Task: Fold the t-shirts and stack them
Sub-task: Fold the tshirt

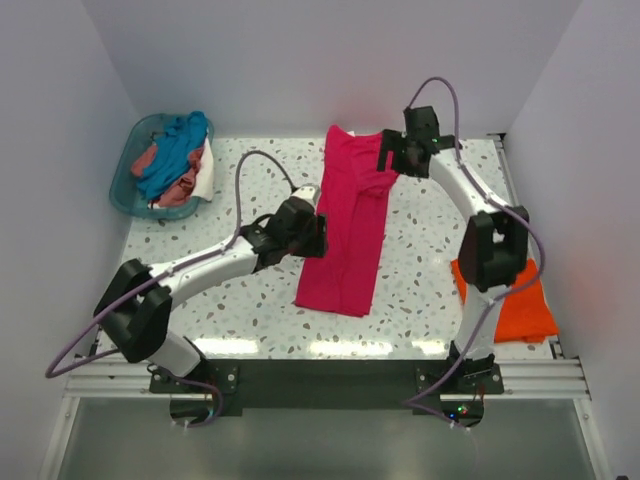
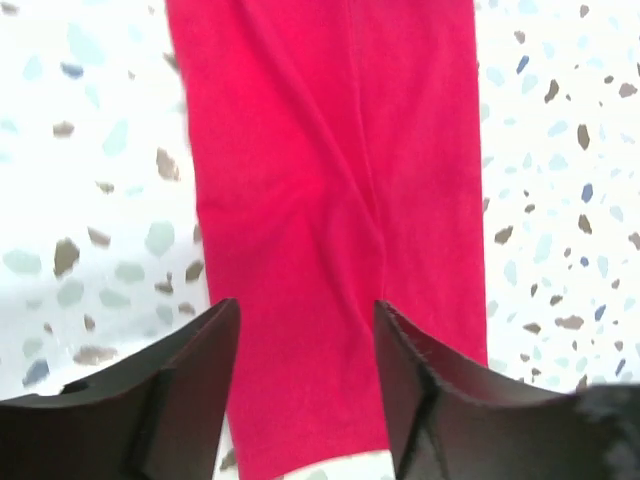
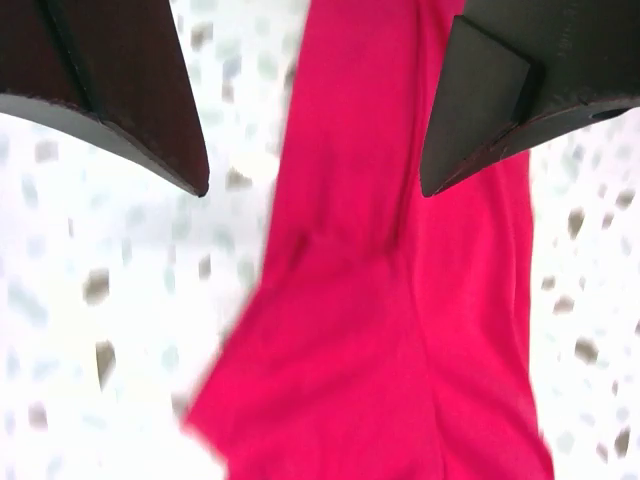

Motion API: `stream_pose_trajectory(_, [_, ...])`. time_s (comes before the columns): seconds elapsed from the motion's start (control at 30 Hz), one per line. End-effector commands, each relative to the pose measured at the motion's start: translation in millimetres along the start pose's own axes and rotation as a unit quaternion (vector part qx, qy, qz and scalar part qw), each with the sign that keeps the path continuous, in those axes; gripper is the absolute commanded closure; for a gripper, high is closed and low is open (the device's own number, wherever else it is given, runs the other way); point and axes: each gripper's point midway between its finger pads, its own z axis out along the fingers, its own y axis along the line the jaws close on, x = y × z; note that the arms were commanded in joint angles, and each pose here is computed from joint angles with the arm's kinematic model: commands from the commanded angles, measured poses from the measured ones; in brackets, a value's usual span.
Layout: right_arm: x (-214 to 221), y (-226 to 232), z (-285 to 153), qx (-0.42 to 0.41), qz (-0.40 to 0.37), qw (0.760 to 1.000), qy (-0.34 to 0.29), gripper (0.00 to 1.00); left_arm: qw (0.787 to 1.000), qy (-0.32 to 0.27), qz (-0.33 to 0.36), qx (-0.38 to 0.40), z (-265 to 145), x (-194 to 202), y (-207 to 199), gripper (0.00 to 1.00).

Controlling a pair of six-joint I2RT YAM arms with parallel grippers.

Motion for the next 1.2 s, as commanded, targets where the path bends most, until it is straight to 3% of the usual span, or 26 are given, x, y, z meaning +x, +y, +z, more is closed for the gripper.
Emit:
stream_pose_trajectory(0.0, [40.2,6.9,-50.0,-0.031,0.060,0.998,0.008,0.15,0.999,0.032,-0.029,-0.020,-8.0,39.3,20.1,0.42])
stream_pose_trajectory(0.2, [177.8,17.8,-103.3,-0.056,0.044,0.995,0.066,0.36,0.998,0.060,-0.030,-0.009,-20.8,85.8,38.9,0.48])
stream_pose_trajectory(0.33, [256.1,30.2,-130.6,-0.071,0.037,0.991,0.108,0.37,0.997,0.074,-0.027,0.018,-23.4,98.5,34.7,0.47])
stream_pose_trajectory(0.43, [283.5,34.9,-144.5,-0.081,0.042,0.989,0.115,0.38,0.996,0.074,-0.029,0.030,-25.1,101.1,32.3,0.46])
stream_pose_trajectory(0.67, [309.7,47.2,-156.0,-0.094,0.033,0.987,0.128,0.39,0.996,0.083,-0.029,0.021,-22.5,110.0,37.5,0.48])
stream_pose_trajectory(1.17, [351.3,53.1,-132.6,-0.078,0.018,0.983,0.164,0.38,0.991,0.132,-0.026,0.027,-16.7,154.0,46.1,0.58])
